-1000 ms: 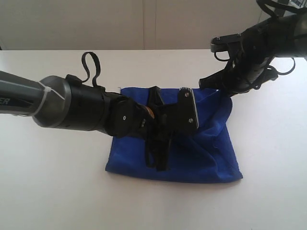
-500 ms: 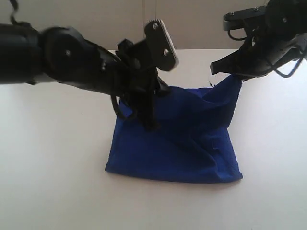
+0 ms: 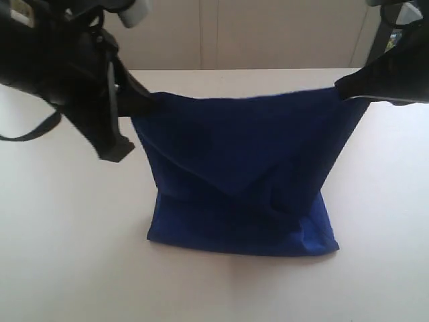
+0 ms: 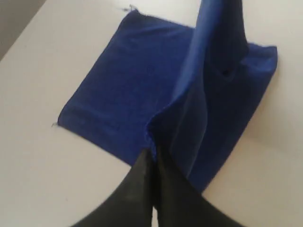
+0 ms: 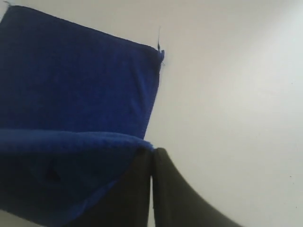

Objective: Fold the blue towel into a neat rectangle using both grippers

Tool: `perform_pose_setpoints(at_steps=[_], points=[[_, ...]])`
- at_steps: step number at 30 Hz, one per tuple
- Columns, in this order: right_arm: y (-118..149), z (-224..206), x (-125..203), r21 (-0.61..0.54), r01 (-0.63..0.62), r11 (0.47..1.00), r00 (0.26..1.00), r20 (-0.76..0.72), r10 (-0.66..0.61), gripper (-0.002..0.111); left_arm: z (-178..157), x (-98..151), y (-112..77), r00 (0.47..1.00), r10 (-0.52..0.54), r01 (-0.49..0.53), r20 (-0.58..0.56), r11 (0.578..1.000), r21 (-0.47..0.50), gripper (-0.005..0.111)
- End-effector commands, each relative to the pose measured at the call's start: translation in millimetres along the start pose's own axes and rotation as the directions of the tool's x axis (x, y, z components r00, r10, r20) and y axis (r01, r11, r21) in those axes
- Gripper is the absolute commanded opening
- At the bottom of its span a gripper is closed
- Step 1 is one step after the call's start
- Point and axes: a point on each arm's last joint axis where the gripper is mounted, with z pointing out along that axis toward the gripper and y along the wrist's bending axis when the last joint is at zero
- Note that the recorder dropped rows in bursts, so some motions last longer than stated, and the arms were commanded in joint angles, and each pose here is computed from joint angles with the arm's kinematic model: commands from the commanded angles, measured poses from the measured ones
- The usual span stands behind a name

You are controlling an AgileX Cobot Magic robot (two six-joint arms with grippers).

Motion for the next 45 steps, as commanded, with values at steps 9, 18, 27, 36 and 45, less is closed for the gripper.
perform_pose_setpoints(at_steps=[9,18,27,36,45], points=[[11,-88,39,-0.149,0.138,0.979,0.990,0.037,-0.134,0.000,-87,20,-31.9,0.978,-0.204,0.208,-0.042,0.970,0.123,0.000],[13,-132,70,-0.250,0.117,0.961,0.993,0.037,-0.111,0.000,-107,23,-51.9,0.964,-0.262,0.263,-0.041,0.922,0.283,0.000],[10,-168,93,-0.282,0.083,0.956,0.989,0.140,-0.045,0.000,-96,35,-63.9,0.955,-0.268,0.295,-0.123,0.879,0.375,0.000],[12,-137,102,-0.267,0.034,0.963,0.999,0.009,-0.033,0.000,-95,34,-61.8,0.955,-0.288,0.296,-0.076,0.889,0.350,0.000],[11,-73,76,-0.138,0.004,0.990,0.998,-0.068,-0.014,0.000,-54,47,-50.7,0.942,-0.335,0.334,-0.031,0.917,0.217,0.000]])
